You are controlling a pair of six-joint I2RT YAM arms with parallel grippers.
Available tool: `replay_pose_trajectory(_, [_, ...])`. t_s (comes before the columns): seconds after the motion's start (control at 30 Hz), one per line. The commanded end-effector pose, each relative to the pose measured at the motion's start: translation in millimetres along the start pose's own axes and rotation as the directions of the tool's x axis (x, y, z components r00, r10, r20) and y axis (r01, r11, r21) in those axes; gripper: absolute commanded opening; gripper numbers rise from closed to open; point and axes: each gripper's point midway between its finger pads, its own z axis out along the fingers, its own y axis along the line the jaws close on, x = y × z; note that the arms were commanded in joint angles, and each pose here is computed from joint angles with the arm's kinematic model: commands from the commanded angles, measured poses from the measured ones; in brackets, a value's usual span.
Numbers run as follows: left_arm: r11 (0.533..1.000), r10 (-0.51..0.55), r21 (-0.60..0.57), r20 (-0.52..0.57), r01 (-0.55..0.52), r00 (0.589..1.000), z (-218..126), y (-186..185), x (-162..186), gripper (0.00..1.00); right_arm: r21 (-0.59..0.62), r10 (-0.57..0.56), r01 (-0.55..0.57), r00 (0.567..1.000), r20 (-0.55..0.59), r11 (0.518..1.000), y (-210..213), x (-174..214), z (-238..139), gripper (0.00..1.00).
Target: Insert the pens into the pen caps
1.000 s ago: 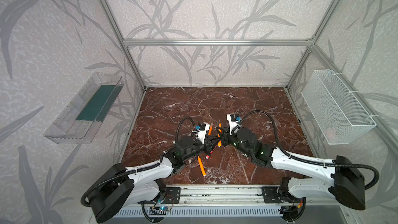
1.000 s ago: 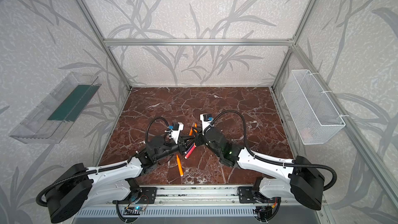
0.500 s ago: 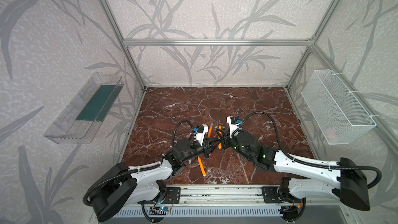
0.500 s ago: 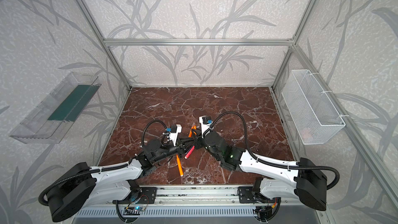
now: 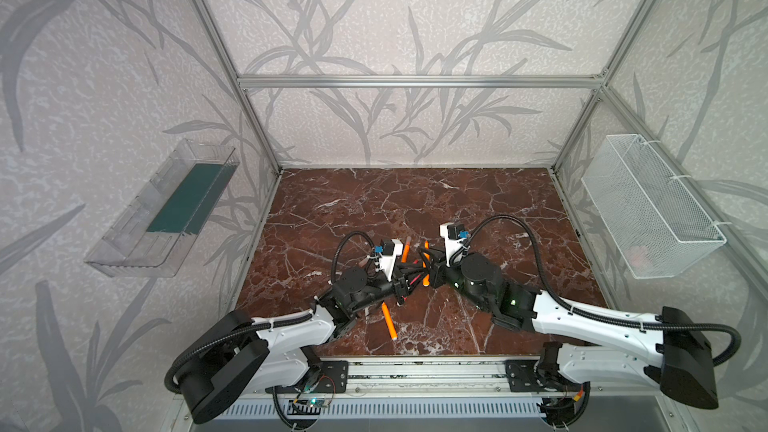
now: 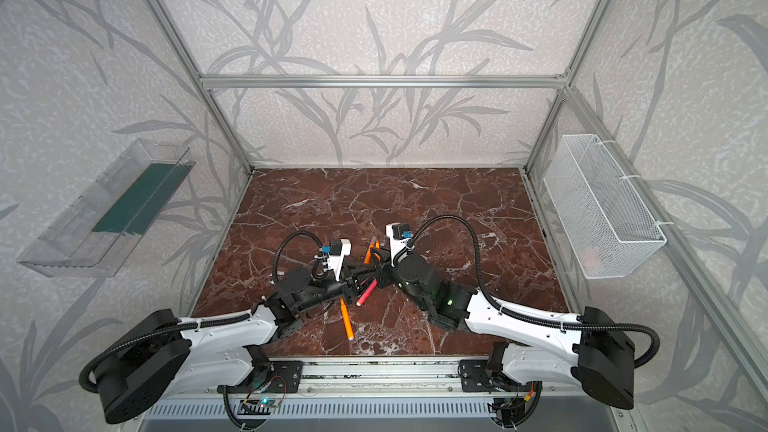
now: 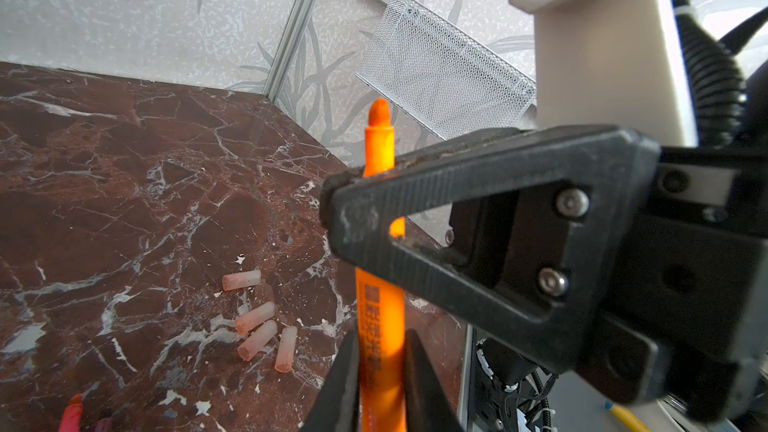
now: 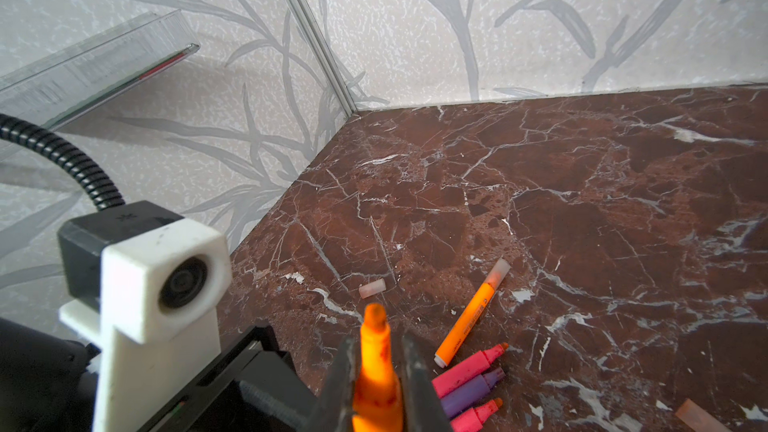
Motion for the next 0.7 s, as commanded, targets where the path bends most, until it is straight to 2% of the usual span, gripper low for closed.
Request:
replay_pose_trajectory(0.0, [0.997, 0.031, 0.066, 0.037, -0.033, 0.999, 7, -16, -17, 0.30, -0.178, 0.041, -0.043, 0.999, -0.017, 0.983, 42, 1, -8, 0.00])
replay_pose_trajectory(0.13, [0.997, 0.036, 0.060, 0.033, -0.038, 0.999, 6, -16, -16, 0.39, -0.181, 0.039, -0.042, 0.999, -0.019, 0.983, 44, 0, -7, 0.00])
replay_pose_trajectory(0.33, [0.998, 0.043, 0.042, 0.031, -0.044, 0.999, 4, -13, -15, 0.40, -0.185, 0.047, -0.050, 0.999, -0.017, 0.981, 43, 1, -7, 0.00])
replay_pose_trajectory(0.67, [0.999, 0.035, -0.003, 0.038, -0.035, 0.999, 3, -5, -16, 0.29, -0.190, 0.047, -0.051, 0.999, -0.027, 0.981, 43, 7, -6, 0.00])
